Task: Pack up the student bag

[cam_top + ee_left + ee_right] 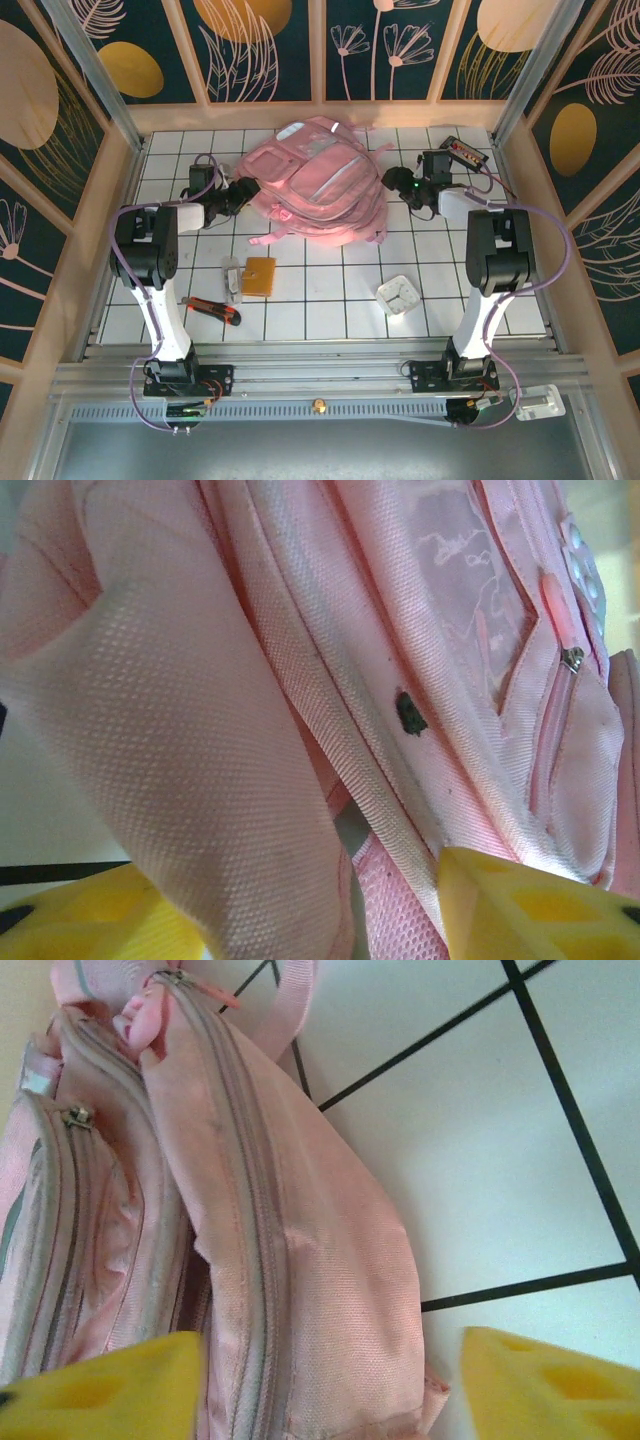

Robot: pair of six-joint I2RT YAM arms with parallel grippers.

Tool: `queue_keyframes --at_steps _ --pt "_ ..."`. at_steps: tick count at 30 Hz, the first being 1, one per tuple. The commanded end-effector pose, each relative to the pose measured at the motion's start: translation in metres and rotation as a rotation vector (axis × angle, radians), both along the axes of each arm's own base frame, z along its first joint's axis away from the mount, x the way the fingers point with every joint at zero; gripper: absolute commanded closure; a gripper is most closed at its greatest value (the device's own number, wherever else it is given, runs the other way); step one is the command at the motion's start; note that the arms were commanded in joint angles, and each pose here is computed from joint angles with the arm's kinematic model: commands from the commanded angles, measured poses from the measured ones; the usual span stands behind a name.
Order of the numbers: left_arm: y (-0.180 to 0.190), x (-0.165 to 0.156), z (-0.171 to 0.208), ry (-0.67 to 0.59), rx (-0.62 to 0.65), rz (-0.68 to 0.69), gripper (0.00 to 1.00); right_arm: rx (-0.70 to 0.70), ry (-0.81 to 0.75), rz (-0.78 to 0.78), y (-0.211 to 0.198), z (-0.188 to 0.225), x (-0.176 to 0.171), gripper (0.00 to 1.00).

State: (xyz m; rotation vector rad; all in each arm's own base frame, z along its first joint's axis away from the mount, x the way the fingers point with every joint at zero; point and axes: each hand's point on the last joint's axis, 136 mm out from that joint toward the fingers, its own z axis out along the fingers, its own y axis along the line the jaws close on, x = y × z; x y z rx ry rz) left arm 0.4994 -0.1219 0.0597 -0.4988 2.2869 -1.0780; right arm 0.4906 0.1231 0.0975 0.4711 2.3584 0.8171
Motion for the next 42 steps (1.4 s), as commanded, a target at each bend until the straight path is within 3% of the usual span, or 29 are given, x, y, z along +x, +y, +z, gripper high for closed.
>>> queue_keyframes --at_steps 1,4,7,12,15,22,33,37,42 --pt "-0.006 -0.001 -0.005 -0.008 -0.034 -0.031 0.51 -0.072 -0.180 0.041 0.017 0.056 -0.009 0.02" --pt "-0.008 -0.003 -0.002 -0.011 -0.059 -0.039 0.68 -0.146 -0.284 0.043 0.042 0.091 -0.035 0.01" --pt "-0.010 -0.009 0.008 -0.027 -0.069 -0.048 0.87 -0.107 -0.300 0.126 0.083 0.108 -0.063 0.01" --pt "-0.017 -0.024 0.034 -0.076 -0.120 -0.059 0.97 -0.027 -0.223 0.266 0.149 0.101 -0.106 0.02" --pt "-0.030 -0.038 0.043 -0.093 -0.159 -0.082 0.99 0.001 -0.104 0.300 0.188 0.074 -0.122 0.13" --pt "-0.068 -0.065 0.071 -0.158 -0.226 -0.142 1.00 -0.062 -0.007 0.263 0.237 0.044 -0.117 0.28" --pt "-0.082 -0.088 0.077 -0.200 -0.266 -0.150 1.00 -0.276 0.097 0.185 0.238 0.003 -0.105 0.30" --pt "-0.083 -0.090 0.078 -0.205 -0.271 -0.160 1.00 -0.332 0.114 0.165 0.231 -0.007 -0.101 0.38" --pt "-0.084 -0.095 0.082 -0.215 -0.275 -0.173 1.00 -0.365 0.157 0.143 0.220 -0.027 -0.100 0.41"
